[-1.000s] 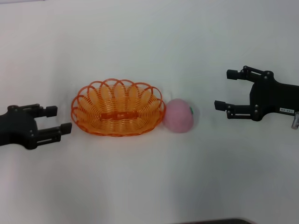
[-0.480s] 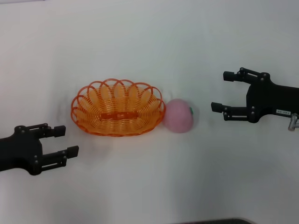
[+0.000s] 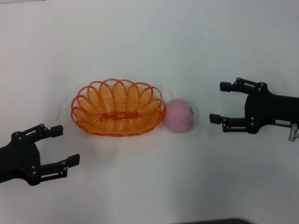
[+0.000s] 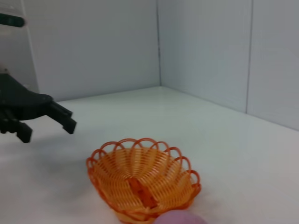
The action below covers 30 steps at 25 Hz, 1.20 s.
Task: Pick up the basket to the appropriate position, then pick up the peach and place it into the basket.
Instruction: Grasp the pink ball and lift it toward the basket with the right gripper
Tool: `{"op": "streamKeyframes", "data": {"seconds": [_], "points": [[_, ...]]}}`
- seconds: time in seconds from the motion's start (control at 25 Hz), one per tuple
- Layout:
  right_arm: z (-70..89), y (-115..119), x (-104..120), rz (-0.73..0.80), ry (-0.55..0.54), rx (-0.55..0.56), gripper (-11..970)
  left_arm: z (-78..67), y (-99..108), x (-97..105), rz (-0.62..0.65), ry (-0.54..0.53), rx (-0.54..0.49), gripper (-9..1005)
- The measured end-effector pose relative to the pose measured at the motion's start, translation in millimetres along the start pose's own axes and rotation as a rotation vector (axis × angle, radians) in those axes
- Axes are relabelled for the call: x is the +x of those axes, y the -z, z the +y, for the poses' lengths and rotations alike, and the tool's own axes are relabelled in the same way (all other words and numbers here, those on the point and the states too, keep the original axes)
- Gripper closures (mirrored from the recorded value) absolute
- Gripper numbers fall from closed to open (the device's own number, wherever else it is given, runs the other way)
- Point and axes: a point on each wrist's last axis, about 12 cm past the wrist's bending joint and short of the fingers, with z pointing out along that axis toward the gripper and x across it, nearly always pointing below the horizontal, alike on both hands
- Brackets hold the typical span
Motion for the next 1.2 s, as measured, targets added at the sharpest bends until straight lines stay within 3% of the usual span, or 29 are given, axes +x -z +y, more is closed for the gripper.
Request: {"op": "streamKeyframes", "data": {"seconds": [0.04, 0.12, 0.44, 0.8, 1.0, 1.2], "points": [[1.1, 0, 0, 0.001, -0.001, -0.006, 23, -0.2, 0, 1, 0.001, 0.003, 0.001, 302], [2.3, 1, 1, 0.002, -0.015, -0.011, 22, -0.7, -1, 3, 0.004, 0.005, 0.002, 147], [-0.9, 8, -7, -0.010, -0.104, -0.037, 22, -1.0, -1, 5, 0.006, 0.000, -0.002, 129], [-23.5, 18, -38, 0.022, -0.300, -0.056, 22, 0.6, -1, 3, 0.008, -0.018, -0.007, 136], [-37.1, 15, -58, 0.142, -0.383, -0.104, 22, 0.6, -1, 3, 0.008, -0.019, -0.007, 136], [-48.1, 3, -75, 0.298, -0.378, -0.153, 23, 0.2, -1, 4, 0.009, -0.017, -0.008, 136]]}}
